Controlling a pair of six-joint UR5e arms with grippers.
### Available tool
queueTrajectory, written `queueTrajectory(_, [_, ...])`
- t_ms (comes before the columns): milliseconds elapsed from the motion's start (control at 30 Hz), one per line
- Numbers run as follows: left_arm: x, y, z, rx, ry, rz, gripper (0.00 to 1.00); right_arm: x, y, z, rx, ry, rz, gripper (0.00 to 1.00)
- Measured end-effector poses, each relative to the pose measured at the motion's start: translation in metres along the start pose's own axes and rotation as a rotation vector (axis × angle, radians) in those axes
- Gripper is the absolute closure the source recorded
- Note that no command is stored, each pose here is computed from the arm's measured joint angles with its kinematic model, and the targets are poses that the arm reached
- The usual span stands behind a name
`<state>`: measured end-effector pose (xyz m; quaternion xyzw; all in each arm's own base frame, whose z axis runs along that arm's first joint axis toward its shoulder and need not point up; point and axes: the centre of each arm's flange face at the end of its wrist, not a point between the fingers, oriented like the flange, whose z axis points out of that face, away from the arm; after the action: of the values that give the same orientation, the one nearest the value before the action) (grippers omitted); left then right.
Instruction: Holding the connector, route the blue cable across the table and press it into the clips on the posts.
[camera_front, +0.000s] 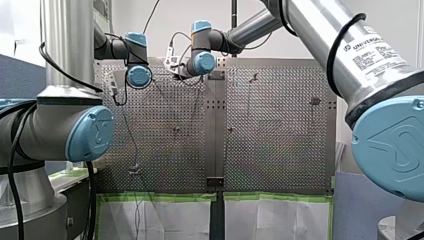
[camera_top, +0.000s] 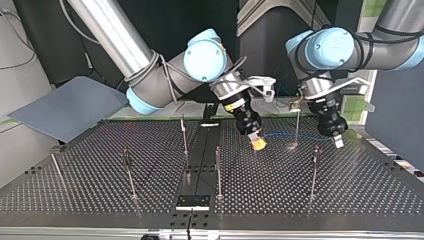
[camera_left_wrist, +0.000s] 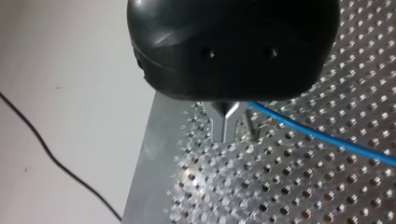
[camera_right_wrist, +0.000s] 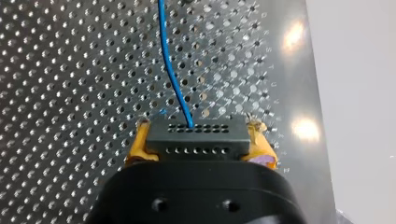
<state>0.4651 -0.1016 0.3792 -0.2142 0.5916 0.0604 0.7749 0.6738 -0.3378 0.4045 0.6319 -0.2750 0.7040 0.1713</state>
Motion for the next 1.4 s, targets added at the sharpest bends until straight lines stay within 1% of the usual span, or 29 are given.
queueTrajectory(167, [0.001,0.002,0.012,-0.007,-0.003,0.002,1.00,0.000,-0.005,0.010,0.012,0.015,-0.001,1.00])
queueTrajectory(333, [0.006,0.006,0.021,-0.005,-0.002,-0.002,1.00,0.009,-0.007,0.018,0.017,0.040,-0.001,1.00])
queueTrajectory(433, [0.007,0.009,0.027,0.000,-0.008,-0.009,1.00,0.017,-0.007,0.021,0.018,0.059,0.000,1.00])
queueTrajectory(567, [0.013,0.010,0.038,0.007,-0.009,-0.012,1.00,0.033,-0.007,0.026,0.019,0.093,0.000,1.00])
queueTrajectory(700, [0.024,0.012,0.050,0.021,0.001,-0.010,1.00,0.050,-0.007,0.029,0.021,0.127,0.000,1.00])
queueTrajectory(833, [0.029,0.016,0.056,0.024,0.001,-0.024,1.00,0.059,-0.009,0.032,0.024,0.148,-0.001,1.00])
queueTrajectory(933, [0.029,0.017,0.058,0.028,0.000,-0.035,1.00,0.056,-0.011,0.034,0.018,0.144,-0.003,1.00])
queueTrajectory(1033, [0.029,0.018,0.059,0.031,0.001,-0.041,1.00,0.044,-0.015,0.037,0.013,0.126,-0.013,1.00])
queueTrajectory(1067, [0.029,0.018,0.059,0.031,0.001,-0.042,1.00,0.038,-0.017,0.038,0.016,0.118,-0.019,1.00])
queueTrajectory(1133, [0.029,0.019,0.060,0.031,0.000,-0.045,1.00,0.030,-0.022,0.039,0.026,0.106,-0.032,1.00])
queueTrajectory(1167, [0.029,0.019,0.060,0.030,0.000,-0.046,1.00,0.026,-0.026,0.039,0.036,0.100,-0.042,1.00])
queueTrajectory(1267, [0.028,0.020,0.060,0.027,-0.002,-0.049,1.00,0.020,-0.036,0.038,0.061,0.093,-0.063,1.00])
queueTrajectory(1400, [0.028,0.022,0.061,0.022,0.000,-0.053,1.00,0.022,-0.048,0.037,0.087,0.097,-0.072,1.00])
